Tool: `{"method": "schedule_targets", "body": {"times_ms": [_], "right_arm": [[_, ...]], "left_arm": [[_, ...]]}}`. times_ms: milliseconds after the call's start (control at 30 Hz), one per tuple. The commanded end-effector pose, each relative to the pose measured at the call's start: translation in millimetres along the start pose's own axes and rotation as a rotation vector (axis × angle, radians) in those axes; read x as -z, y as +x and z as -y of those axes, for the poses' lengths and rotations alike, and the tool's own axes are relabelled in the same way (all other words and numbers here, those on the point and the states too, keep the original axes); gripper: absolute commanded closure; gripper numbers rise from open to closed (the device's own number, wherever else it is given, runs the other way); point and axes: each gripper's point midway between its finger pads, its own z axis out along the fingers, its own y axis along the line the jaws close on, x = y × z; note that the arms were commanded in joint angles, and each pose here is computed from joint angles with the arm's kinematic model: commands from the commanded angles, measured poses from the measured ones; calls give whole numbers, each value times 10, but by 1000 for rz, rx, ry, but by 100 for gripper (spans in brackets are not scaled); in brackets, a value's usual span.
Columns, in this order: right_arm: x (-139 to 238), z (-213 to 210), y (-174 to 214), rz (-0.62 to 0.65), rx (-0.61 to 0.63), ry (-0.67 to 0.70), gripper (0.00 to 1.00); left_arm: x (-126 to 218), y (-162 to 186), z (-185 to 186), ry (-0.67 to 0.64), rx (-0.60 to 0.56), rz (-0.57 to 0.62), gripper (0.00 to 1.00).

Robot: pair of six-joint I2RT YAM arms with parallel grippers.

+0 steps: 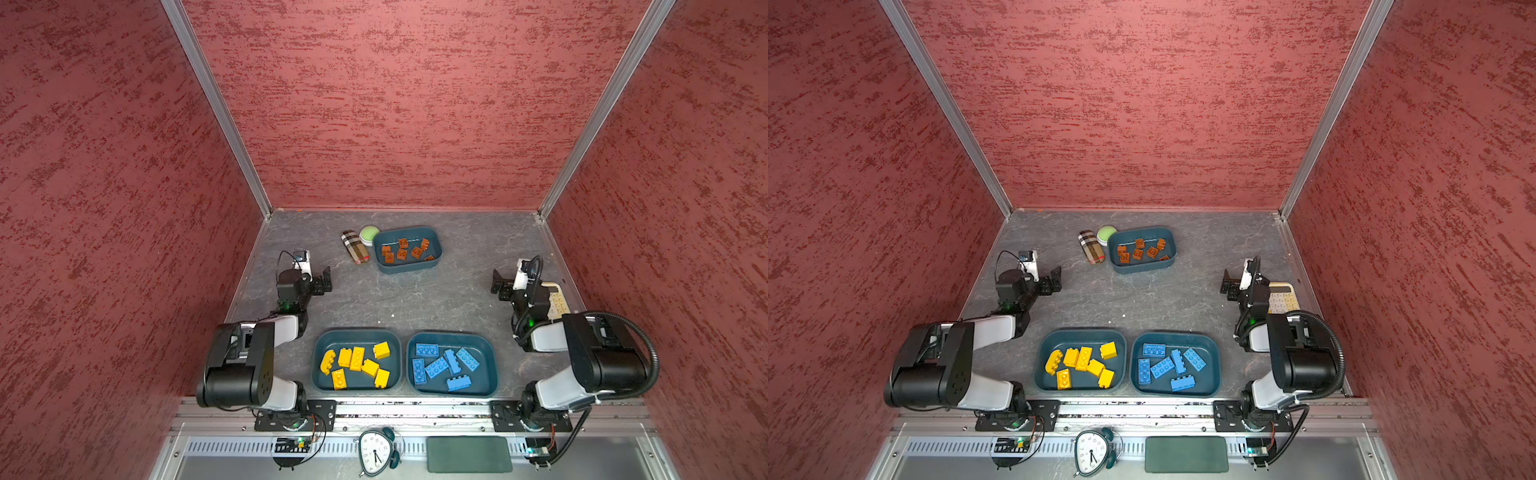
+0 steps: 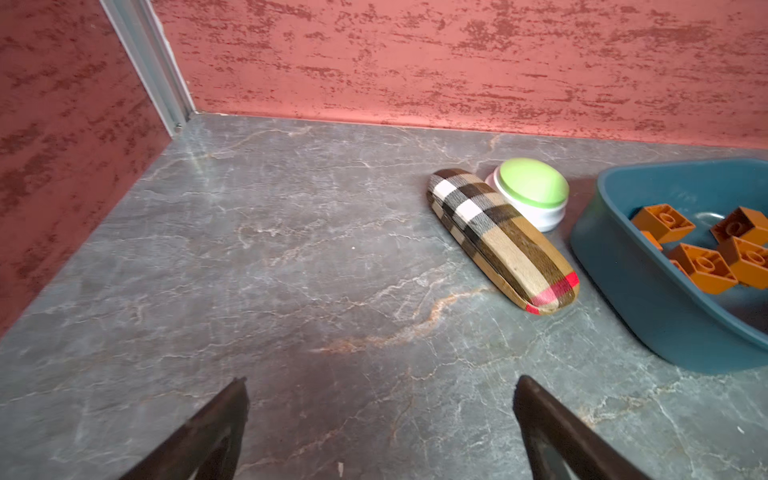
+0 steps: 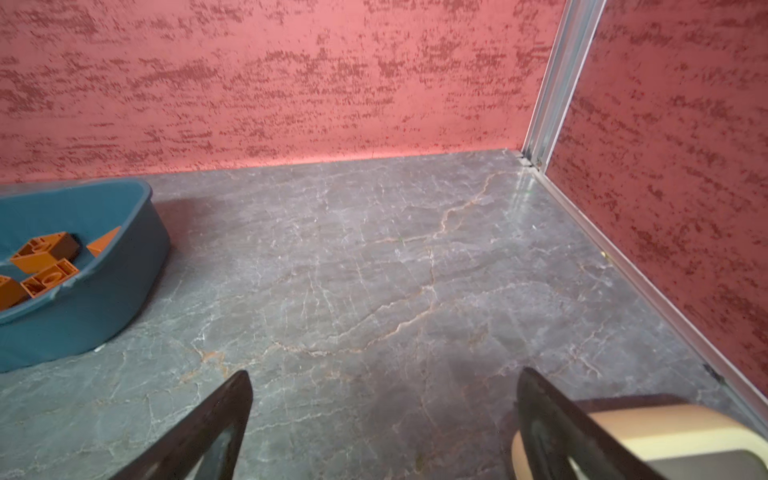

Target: Sort the legos into containers by color

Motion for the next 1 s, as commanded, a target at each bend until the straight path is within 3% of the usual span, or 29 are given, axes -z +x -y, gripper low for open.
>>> {"method": "schedule_targets", "body": {"times_ms": [0, 967], "right_arm": [[-1, -9, -200, 80, 9, -10, 1], [69, 104, -295, 112, -22, 57, 1]], "left_arm": [[4, -234, 101, 46, -15, 107, 1], [144, -327, 91, 68, 2, 148, 1]]}}
